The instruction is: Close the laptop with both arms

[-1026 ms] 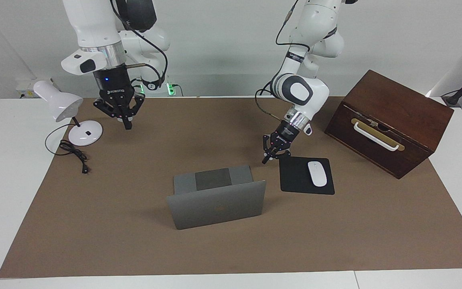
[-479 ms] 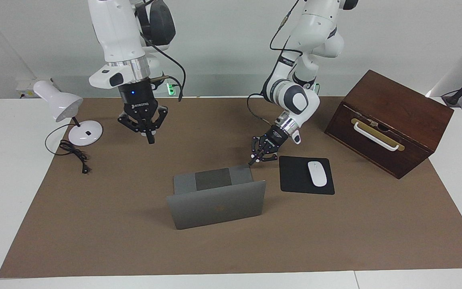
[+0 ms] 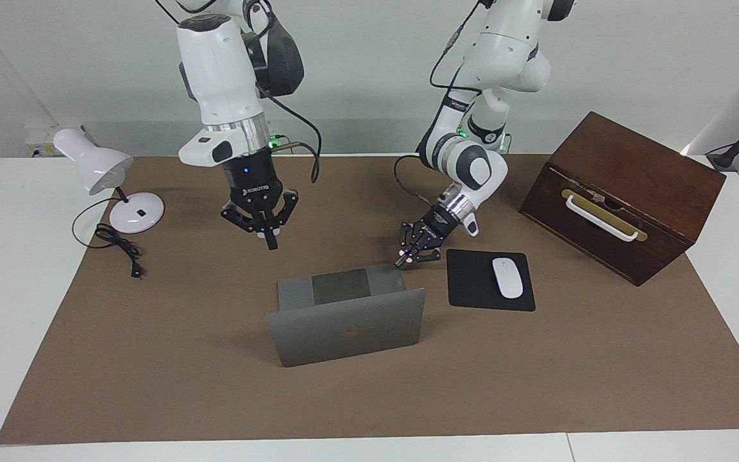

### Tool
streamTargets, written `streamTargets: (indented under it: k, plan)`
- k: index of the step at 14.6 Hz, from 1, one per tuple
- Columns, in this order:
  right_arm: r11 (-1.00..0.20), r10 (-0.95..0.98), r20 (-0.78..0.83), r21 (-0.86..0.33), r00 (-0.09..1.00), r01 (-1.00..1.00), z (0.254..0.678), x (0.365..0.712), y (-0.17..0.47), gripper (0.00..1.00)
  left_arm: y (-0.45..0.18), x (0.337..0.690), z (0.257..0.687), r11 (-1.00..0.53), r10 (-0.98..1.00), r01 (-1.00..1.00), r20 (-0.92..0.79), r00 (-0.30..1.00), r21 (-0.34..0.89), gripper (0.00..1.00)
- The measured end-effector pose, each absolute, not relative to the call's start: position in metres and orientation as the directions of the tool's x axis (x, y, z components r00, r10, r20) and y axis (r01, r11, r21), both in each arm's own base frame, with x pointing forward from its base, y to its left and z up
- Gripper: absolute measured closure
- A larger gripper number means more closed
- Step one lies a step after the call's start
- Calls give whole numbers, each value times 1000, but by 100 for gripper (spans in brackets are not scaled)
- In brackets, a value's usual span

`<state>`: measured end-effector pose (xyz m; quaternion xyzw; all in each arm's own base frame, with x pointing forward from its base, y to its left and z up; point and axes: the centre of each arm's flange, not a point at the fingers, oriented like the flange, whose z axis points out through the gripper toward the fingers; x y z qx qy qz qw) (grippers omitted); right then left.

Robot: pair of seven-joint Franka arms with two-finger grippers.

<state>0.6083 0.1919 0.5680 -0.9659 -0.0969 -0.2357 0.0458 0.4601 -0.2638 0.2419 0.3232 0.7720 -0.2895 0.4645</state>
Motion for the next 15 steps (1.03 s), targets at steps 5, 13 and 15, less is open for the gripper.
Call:
streamTargets:
  k: [5, 13, 15]
  plan:
    - [-966, 203, 493, -39, 846, 254, 542, 625, 230, 99, -262, 460, 234, 623, 246, 771, -902, -353, -132, 99]
    - [-960, 227, 519, -21, 824, 278, 528, 665, 258, 99, -266, 460, 231, 606, 280, 791, -908, -313, -86, 99]
    - [-961, 229, 529, -12, 817, 277, 526, 670, 272, 99, -268, 463, 230, 612, 273, 786, -908, -317, -90, 99]
